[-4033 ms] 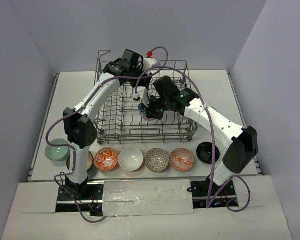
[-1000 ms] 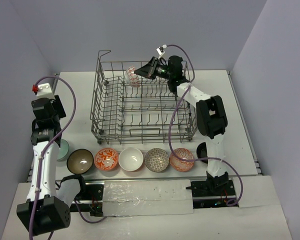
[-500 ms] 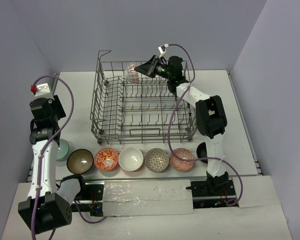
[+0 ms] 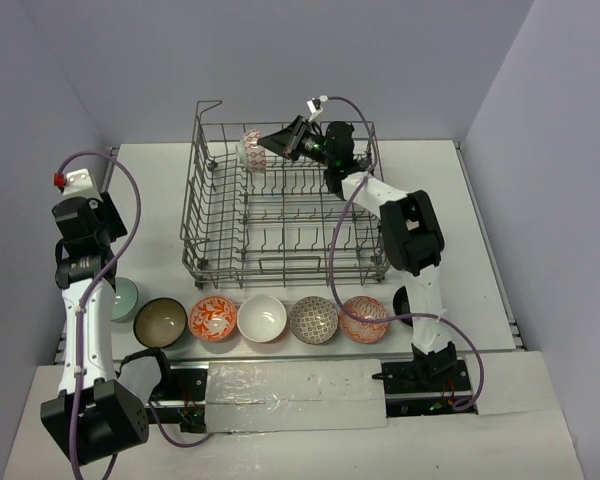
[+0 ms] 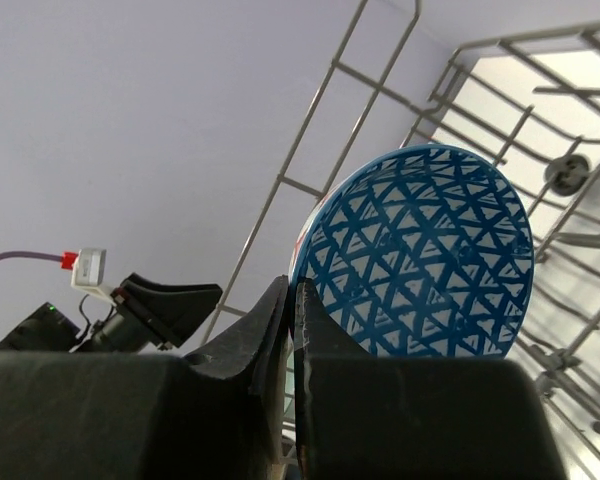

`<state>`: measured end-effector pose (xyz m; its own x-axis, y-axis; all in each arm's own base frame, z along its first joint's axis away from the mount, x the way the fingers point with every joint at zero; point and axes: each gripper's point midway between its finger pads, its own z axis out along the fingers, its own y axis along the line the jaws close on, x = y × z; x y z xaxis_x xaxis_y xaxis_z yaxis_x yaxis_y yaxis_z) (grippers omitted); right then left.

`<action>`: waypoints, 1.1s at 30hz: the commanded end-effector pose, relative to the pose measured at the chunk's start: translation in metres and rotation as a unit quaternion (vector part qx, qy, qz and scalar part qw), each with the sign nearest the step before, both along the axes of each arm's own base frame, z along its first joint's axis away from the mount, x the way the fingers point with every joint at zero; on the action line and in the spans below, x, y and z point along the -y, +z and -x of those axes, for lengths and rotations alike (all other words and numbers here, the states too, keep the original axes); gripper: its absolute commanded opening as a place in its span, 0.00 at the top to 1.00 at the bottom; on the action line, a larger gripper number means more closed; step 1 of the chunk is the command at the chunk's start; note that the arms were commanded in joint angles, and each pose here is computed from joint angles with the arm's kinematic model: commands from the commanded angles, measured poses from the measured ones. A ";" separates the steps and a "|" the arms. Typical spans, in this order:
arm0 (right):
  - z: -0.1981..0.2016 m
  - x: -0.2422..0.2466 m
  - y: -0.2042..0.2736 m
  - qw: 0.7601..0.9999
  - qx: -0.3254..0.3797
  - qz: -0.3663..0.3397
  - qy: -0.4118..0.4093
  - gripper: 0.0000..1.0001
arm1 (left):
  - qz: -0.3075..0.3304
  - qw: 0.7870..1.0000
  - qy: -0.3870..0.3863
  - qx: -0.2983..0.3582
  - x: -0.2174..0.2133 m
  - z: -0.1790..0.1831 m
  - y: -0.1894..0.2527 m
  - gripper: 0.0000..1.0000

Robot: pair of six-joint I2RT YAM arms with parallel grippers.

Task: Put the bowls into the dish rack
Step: Insert the bowl into the dish rack.

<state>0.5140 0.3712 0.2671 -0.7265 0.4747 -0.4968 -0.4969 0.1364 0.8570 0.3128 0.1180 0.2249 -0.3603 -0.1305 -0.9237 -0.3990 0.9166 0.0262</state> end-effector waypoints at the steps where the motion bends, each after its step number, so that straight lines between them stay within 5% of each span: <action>1: 0.011 -0.007 0.035 0.997 0.053 -0.050 0.016 1.00 | 0.006 1.000 -0.006 0.024 0.002 -0.001 0.009 0.44; 33: 0.004 0.011 -0.012 0.999 0.052 -0.013 0.011 1.00 | 0.015 0.999 -0.020 0.022 0.007 -0.002 0.006 0.44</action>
